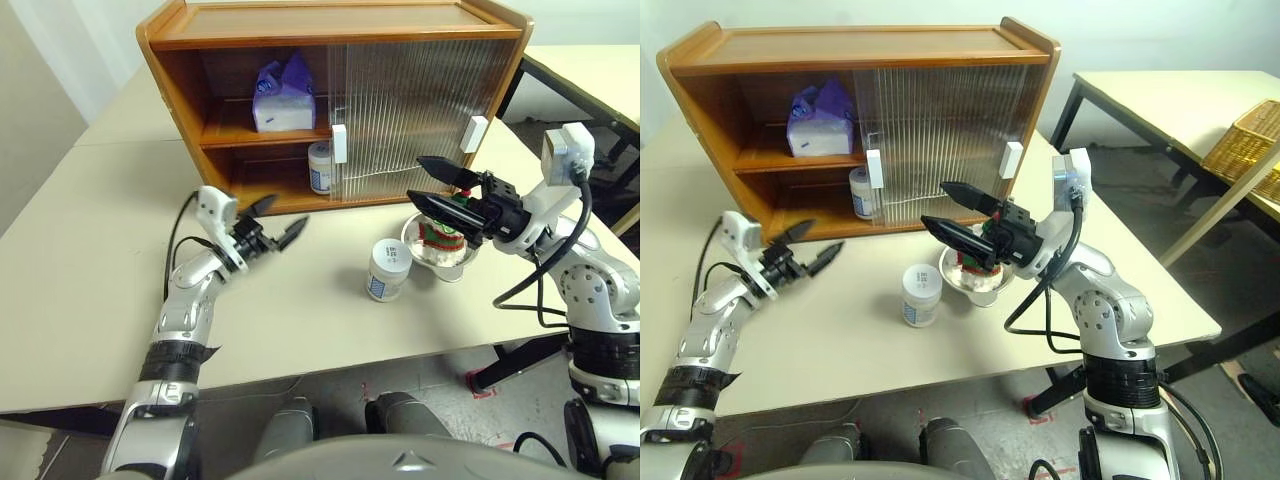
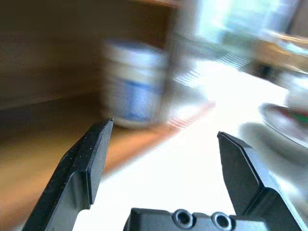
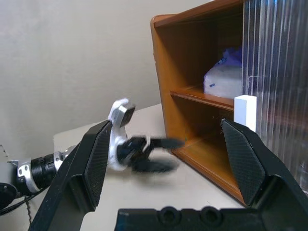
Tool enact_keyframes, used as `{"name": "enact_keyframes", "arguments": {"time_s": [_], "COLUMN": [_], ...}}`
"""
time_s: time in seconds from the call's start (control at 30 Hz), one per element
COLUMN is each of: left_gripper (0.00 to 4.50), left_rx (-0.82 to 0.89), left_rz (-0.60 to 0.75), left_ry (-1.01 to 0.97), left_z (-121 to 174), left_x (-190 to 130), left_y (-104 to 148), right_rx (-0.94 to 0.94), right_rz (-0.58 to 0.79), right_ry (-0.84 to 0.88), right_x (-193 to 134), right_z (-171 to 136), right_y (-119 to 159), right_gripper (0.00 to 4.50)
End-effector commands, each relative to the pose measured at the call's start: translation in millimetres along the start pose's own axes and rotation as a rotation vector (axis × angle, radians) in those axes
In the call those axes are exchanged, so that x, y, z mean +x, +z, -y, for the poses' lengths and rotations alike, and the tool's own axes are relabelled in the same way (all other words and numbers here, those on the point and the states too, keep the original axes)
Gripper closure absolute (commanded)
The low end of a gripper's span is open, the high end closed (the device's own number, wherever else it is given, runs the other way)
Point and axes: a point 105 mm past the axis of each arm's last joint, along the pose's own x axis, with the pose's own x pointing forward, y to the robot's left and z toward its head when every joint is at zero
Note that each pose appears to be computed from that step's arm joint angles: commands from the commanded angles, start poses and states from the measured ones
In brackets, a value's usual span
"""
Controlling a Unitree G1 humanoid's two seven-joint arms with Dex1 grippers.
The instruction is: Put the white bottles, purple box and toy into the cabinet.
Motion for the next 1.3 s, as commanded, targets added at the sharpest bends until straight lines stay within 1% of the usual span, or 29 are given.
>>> {"name": "enact_keyframes", "arguments": {"time_s": [0.03,0.23,0.47,0.73,1.0,1.3], "left_gripper": [0.03,0.03,0.03,0.03,0.03,0.03], "left_rx": [-0.042,-0.065,-0.059,-0.026,-0.025,-0.019], "left_rz": [-0.041,-0.081,-0.128,-0.120,-0.100,-0.100], "left_ry": [-0.225,-0.423,-0.571,-0.602,-0.631,-0.653], "left_z": [35.1,60.2,79.0,81.9,89.9,95.7], "left_x": [0.8,-4.2,-5.0,11.3,34.7,48.6], "left_y": [-8.4,-14.4,-23.4,-25.2,-24.7,-28.2], "right_rx": [-0.005,-0.012,-0.019,-0.023,-0.024,-0.025], "right_rz": [-0.005,-0.009,-0.014,-0.013,-0.014,-0.012], "right_ry": [0.008,0.009,-0.001,-0.013,-0.026,-0.035], "right_x": [1.5,0.5,-2.6,-3.6,-5.8,-6.5], "right_z": [1.2,0.2,-0.8,-1.7,-2.5,-4.1], "right_y": [0.7,2.1,4.0,4.8,5.0,5.3], "right_gripper": [0.00,0.00,0.00,0.00,0.00,0.00]}}
